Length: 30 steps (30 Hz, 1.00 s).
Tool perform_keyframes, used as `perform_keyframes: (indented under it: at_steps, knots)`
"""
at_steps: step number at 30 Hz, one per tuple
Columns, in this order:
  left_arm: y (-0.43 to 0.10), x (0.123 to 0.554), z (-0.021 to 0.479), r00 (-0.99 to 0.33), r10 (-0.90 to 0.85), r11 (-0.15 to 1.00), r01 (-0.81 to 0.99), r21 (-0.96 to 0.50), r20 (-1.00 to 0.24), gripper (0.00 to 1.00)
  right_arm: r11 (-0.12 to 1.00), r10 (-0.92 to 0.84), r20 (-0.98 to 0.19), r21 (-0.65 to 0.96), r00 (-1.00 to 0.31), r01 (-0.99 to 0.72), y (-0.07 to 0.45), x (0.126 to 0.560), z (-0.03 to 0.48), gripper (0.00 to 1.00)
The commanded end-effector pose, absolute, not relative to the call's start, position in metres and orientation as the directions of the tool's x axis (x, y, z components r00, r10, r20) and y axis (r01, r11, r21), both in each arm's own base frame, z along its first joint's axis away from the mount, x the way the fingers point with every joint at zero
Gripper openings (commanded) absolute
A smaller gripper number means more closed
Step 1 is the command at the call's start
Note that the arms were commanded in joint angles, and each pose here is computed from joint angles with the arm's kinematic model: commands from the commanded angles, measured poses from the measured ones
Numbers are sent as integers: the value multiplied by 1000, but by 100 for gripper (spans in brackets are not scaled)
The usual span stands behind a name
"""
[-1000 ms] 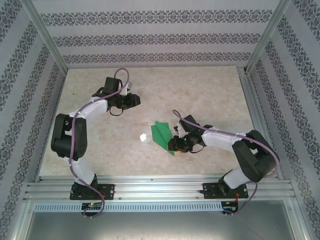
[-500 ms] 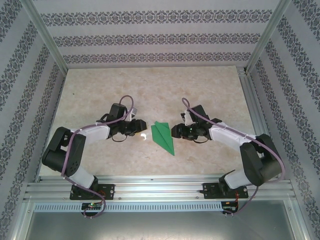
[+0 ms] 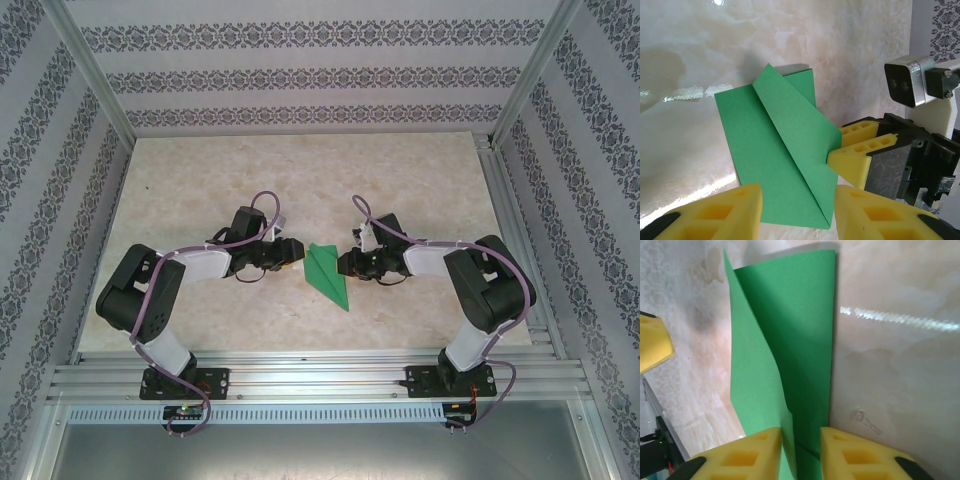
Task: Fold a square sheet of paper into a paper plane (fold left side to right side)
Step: Turn over the paper at the center of the table.
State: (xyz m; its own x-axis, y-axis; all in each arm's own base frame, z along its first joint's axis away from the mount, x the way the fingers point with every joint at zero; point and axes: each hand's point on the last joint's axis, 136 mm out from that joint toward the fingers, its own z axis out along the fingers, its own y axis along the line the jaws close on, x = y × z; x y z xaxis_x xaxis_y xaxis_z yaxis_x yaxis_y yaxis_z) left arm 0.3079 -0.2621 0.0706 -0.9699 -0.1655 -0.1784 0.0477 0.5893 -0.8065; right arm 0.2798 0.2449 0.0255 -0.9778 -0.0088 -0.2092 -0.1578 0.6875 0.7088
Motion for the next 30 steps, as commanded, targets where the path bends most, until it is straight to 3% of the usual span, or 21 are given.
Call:
perform_keyframes:
  at_steps: [1,8,19,30]
  knots:
    - [-271,317,81,-962,-161,574,90,-814,-220,43,636,-28,-240,744,-970,-203,256,279,35,20]
    - [-273,321,95,-954,-169,556,113,-824,-245,43,625,-25,-277,746,-961,-231,253,279,54,0]
    - [-291,334,187,-891,-216,400,293,-869,-400,48,505,67,-431,793,-900,-342,255,293,144,0]
    - [-308,336,187,-900,-202,380,293,-878,-388,49,437,101,-439,826,-893,-357,259,292,171,0]
